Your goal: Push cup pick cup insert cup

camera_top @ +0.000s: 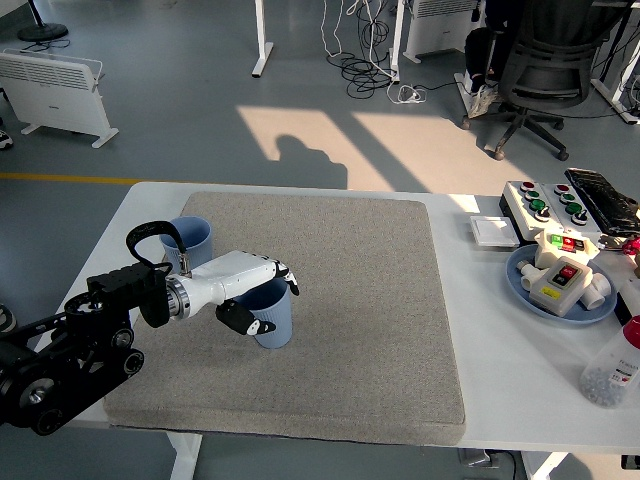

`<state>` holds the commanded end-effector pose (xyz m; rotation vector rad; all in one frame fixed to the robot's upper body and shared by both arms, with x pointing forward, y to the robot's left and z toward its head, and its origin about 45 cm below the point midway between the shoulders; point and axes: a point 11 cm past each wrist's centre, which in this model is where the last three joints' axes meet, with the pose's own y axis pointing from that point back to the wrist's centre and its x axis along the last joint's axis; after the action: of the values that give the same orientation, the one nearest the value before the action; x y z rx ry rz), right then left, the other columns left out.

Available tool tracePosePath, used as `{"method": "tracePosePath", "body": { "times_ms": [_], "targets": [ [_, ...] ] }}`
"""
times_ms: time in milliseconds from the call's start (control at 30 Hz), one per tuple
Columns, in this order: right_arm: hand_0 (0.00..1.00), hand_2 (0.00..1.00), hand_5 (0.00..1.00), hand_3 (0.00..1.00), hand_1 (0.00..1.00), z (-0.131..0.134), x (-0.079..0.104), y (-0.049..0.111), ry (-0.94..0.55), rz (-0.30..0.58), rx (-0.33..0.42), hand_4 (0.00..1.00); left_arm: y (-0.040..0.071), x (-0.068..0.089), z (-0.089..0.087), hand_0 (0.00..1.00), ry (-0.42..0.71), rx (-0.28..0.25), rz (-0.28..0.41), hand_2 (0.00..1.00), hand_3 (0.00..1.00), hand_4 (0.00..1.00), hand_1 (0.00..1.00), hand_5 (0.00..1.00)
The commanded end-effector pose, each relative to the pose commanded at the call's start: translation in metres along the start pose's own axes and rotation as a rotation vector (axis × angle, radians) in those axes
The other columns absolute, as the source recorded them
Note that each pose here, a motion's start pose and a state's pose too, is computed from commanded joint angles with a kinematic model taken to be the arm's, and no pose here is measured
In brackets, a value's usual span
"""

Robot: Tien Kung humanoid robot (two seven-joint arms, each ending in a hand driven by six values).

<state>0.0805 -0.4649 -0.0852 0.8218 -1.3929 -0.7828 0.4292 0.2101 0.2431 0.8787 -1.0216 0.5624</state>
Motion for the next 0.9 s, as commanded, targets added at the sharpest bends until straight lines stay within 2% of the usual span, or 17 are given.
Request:
{"method": "tracePosePath", "body": {
  "times_ms": [533, 800, 900],
  "targets": [
    [0.707, 0.645, 0.408, 0.586, 0.635, 0.000, 0.001, 0.000, -0.003, 0.003, 0.001, 0.123, -0.002, 0.005, 0.014, 0.441, -0.020, -0.045, 0.012, 0.628, 0.502, 0.480, 0.488, 0.002],
    [0.707, 0.644, 0.410, 0.586, 0.636, 0.000, 0.002, 0.000, -0.003, 0.003, 0.000, 0.123, -0.002, 0.006, 0.015, 0.440, -0.018, -0.050, 0.010, 0.631, 0.508, 0.481, 0.495, 0.002],
    [0.707, 0.643, 0.410, 0.585, 0.636, 0.000, 0.002, 0.000, -0.003, 0.004, 0.000, 0.123, -0.002, 0.006, 0.017, 0.459, -0.014, -0.061, 0.020, 0.648, 0.534, 0.501, 0.510, 0.002]
  ]
}}
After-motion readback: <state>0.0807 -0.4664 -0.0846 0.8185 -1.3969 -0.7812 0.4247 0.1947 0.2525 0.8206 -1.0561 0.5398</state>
